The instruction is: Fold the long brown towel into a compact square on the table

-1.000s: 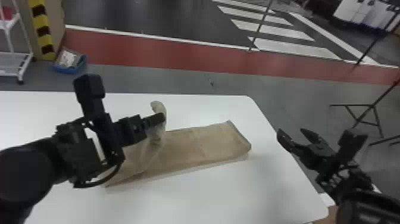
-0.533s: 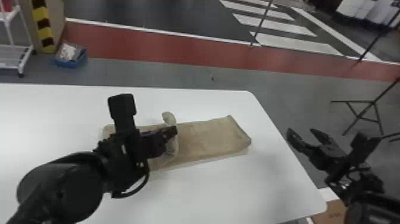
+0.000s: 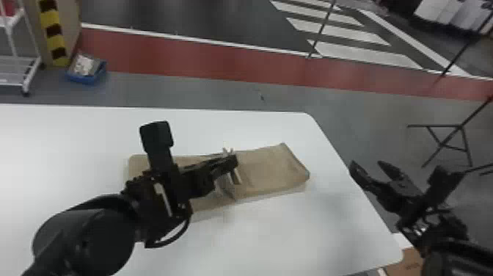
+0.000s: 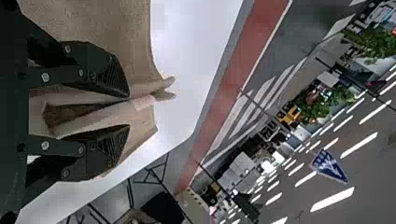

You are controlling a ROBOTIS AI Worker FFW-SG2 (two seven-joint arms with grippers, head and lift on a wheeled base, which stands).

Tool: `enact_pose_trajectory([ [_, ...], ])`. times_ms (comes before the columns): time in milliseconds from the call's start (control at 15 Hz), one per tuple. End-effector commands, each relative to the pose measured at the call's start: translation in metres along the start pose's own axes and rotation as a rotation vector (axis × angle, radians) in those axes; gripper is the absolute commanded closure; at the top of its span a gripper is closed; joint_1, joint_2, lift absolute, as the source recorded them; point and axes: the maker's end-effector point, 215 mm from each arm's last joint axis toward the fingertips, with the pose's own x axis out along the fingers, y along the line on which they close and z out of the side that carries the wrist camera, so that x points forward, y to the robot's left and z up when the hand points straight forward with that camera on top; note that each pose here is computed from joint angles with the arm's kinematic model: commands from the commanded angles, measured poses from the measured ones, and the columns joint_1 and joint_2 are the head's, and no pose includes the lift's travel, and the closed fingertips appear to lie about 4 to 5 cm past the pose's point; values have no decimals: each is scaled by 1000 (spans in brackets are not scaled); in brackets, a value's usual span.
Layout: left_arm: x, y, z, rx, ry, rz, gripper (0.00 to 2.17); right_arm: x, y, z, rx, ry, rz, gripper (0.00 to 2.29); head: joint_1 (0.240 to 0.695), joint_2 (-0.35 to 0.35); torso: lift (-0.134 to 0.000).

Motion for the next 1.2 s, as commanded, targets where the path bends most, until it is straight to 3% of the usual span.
enact_pose_trajectory([
  [0,3,-5,-10,-5,36,-13,83,10,24,-4,9,3,33,60,690,-350,-128],
  [333,-9,16,-1,-9,27,17,147,26,78,-10,44,34,98,117,695,-350,-128],
  [467,-25,50,16,53,-14,105,144,31,108,-18,78,81,135,218,695,-350,-128],
  [600,-58,118,32,148,-32,242,144,42,154,-31,101,150,215,279,695,-350,-128],
  [800,-116,186,79,280,-101,411,147,52,205,-42,132,210,293,279,695,-350,-128],
  [933,-151,214,116,348,-170,505,151,57,229,-51,131,255,328,279,695,-293,-128],
  [1000,-175,228,134,346,-207,532,151,60,239,-54,127,272,339,279,695,-217,-128],
  [1133,-202,237,158,352,-267,558,154,65,252,-56,113,295,354,289,695,-150,-128],
])
